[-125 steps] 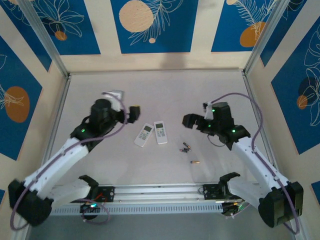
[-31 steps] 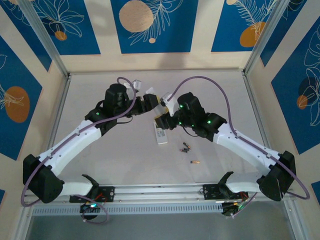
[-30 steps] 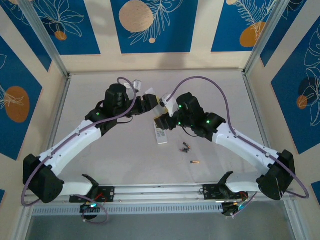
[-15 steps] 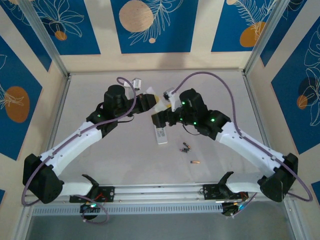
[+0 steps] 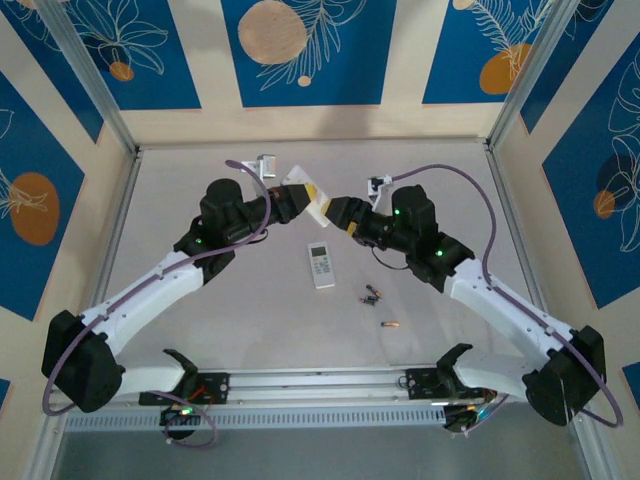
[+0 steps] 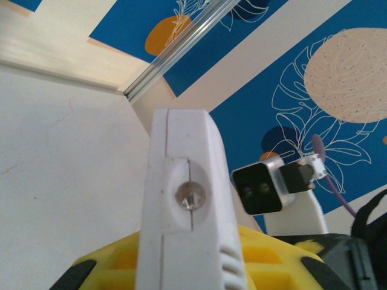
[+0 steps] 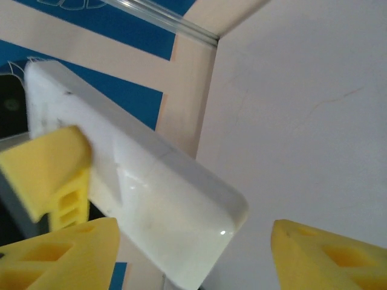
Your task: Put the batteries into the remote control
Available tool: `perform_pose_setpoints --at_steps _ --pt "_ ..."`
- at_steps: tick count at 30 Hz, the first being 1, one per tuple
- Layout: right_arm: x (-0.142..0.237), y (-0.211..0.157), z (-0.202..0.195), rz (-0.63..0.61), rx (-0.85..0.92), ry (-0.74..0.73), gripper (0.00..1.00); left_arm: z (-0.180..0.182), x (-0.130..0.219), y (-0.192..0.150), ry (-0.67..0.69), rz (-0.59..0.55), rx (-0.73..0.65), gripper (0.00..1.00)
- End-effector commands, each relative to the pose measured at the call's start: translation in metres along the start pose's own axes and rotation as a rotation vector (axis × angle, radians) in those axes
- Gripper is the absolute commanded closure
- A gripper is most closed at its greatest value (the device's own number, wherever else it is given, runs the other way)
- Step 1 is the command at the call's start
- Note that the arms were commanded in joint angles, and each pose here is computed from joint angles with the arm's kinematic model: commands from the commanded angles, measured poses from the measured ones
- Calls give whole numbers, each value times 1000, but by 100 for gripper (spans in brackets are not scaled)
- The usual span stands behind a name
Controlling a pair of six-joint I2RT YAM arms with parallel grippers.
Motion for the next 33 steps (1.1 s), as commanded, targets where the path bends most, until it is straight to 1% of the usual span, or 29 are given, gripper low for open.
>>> perform_pose_setpoints --at_steps 1,3,5,8,10,15,19,22,27,33 --pt "-2 3 13 4 -40 98 45 -9 1 6 -54 -47 11 100" --pt "-4 4 12 4 -38 108 53 -8 2 6 -62 -55 42 100" --pt "-5 4 11 8 -37 111 60 -7 0 4 -71 -50 74 100" --pt "-6 4 9 16 -30 111 65 -6 -1 5 -99 -55 126 100" --pt "-5 4 6 14 -28 111 70 -4 -2 6 -113 -70 169 100" --pt "3 5 -3 -9 -15 115 86 15 4 15 -135 -165 282 100" --pt "13 7 -10 -34 -8 133 96 29 11 23 -125 -235 317 100" --pt "22 8 -10 -50 6 149 100 38 15 26 -101 -268 327 100" --pt "34 9 -12 -71 32 161 100 53 20 21 -47 -281 331 100" --pt "38 9 -18 -76 28 153 100 66 22 12 10 -269 316 100"
Point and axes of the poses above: each hand's point on the last joint's axis, 136 mm out from that joint toward the fingers, its own x axis back along the fingers, its own z axis along the line the jaws close on, y = z × x, the point moved 8 cm from there along x, back along the fingers, and after that the axes turned 10 degrees about -x, right-handed, at the moved point
